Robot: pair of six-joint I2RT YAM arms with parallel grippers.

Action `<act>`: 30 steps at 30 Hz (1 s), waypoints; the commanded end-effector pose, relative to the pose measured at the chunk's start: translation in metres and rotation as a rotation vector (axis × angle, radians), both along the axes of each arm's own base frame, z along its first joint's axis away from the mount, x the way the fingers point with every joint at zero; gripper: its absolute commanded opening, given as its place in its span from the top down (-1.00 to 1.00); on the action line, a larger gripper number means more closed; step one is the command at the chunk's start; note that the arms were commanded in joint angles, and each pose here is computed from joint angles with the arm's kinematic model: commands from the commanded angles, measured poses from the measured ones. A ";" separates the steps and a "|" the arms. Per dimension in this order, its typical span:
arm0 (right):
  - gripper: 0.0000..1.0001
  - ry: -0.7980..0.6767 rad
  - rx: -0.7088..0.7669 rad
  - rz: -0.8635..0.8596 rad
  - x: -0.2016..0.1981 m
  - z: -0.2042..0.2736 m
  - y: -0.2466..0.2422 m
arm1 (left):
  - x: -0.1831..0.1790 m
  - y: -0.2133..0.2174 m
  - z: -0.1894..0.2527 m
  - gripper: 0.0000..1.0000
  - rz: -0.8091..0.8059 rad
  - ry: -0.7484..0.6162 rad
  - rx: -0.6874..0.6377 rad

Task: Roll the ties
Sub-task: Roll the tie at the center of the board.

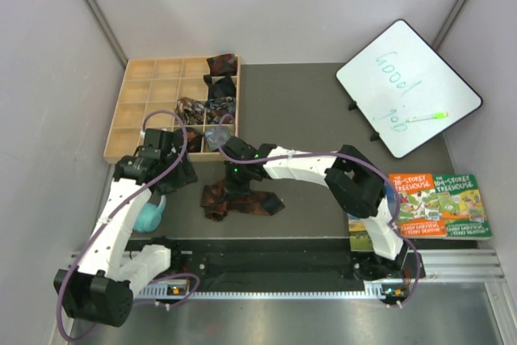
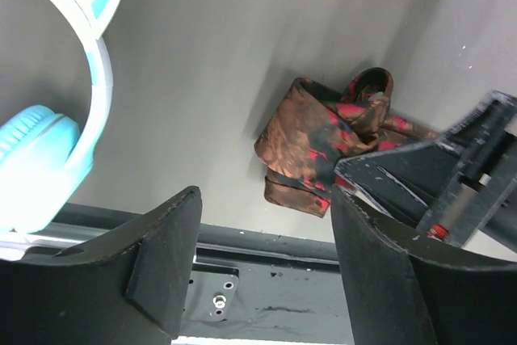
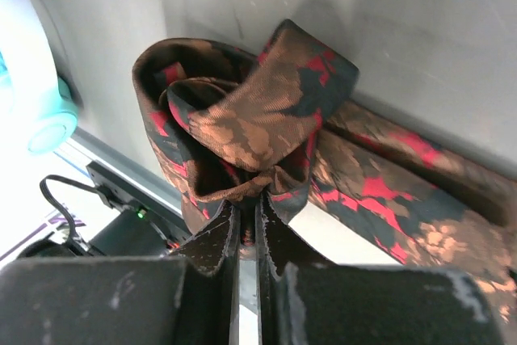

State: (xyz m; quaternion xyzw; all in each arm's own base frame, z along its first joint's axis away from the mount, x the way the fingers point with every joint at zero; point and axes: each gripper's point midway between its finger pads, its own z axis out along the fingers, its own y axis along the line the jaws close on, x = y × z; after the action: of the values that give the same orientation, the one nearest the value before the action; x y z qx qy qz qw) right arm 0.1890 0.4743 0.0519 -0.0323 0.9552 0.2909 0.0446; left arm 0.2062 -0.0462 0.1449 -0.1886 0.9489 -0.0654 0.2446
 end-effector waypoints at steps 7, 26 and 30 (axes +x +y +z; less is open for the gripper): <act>1.00 -0.085 0.113 -0.023 0.001 0.018 -0.026 | 0.003 -0.008 -0.012 -0.26 0.022 0.028 -0.051; 1.00 -0.073 0.129 -0.039 0.003 0.004 -0.048 | -0.008 -0.053 -0.037 -0.29 -0.017 0.086 -0.004; 1.00 -0.063 0.101 -0.053 0.003 -0.006 -0.058 | -0.008 -0.055 -0.049 -0.36 -0.008 0.088 -0.004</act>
State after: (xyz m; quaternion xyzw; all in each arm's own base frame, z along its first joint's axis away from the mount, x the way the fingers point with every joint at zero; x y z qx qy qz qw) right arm 0.1854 0.4281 0.0380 -0.0180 0.9389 0.3371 0.0665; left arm 0.1916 -0.1049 0.1067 -0.1600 0.9662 -0.0740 0.1879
